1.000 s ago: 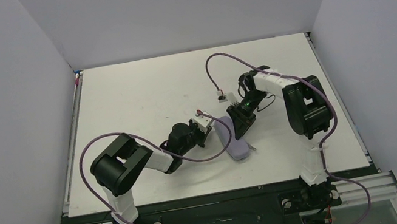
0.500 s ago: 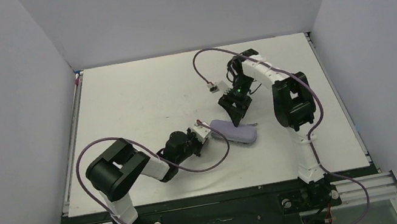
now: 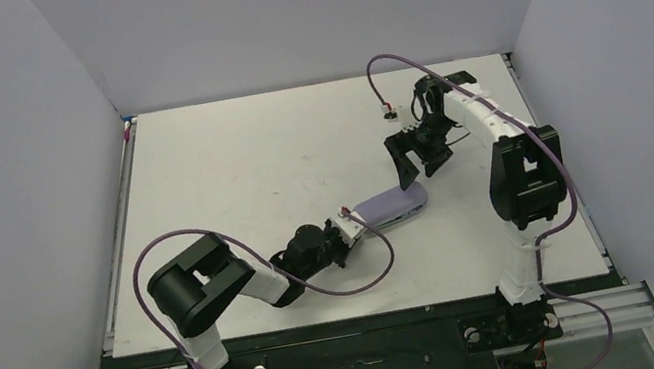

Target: Open the umbrella

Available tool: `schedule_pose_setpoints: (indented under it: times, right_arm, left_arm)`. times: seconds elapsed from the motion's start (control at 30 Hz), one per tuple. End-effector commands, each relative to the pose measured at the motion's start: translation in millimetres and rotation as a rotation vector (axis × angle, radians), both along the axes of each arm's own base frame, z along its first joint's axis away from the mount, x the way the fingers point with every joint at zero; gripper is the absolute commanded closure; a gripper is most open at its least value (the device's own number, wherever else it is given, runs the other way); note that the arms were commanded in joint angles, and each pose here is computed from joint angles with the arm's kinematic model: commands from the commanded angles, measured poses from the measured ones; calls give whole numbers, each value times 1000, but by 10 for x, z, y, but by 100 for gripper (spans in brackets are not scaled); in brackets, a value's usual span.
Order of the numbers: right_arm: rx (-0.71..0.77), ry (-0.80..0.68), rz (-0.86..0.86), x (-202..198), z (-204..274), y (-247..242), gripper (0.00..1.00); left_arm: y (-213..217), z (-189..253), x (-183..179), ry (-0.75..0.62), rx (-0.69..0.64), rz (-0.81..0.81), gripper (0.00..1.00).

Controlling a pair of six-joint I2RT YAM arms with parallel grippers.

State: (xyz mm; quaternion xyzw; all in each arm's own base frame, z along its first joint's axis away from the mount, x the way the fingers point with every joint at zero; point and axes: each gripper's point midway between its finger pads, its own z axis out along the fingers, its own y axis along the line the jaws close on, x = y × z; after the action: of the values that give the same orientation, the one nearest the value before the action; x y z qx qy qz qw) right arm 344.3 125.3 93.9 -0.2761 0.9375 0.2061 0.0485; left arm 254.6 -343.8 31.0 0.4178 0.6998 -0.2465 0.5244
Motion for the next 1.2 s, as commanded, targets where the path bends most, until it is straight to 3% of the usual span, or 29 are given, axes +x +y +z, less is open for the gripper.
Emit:
schedule_pose_setpoints:
  times: [0.0, 0.17, 0.47, 0.73, 0.83, 0.9, 1.0, 1.17]
  right_arm:
    - [13, 32, -169, -184, 91, 4, 16]
    - [62, 121, -261, -424, -16, 129, 16]
    - [160, 198, -353, -304, -113, 415, 14]
    - [37, 226, -398, -306, -555, 330, 15]
    - [-20, 204, -403, -263, -678, 246, 21]
    - [-52, 198, -392, -267, -742, 192, 32]
    - [-89, 190, -383, -277, -804, 112, 55]
    - [-133, 175, -349, -310, -868, 12, 75]
  left_arm:
    - [-186, 190, 92, -26, -62, 13, 100]
    - [-238, 172, 80, -28, -58, 6, 100]
    - [-303, 121, -1, -42, -38, -32, 100]
    - [-310, 93, -24, -46, -28, -41, 100]
    - [-289, 98, -18, -41, -31, -29, 100]
    - [-241, 94, 6, -31, -31, -6, 100]
    - [-142, 95, 48, -18, -32, 29, 100]
    - [60, 117, 131, -21, -23, 87, 100]
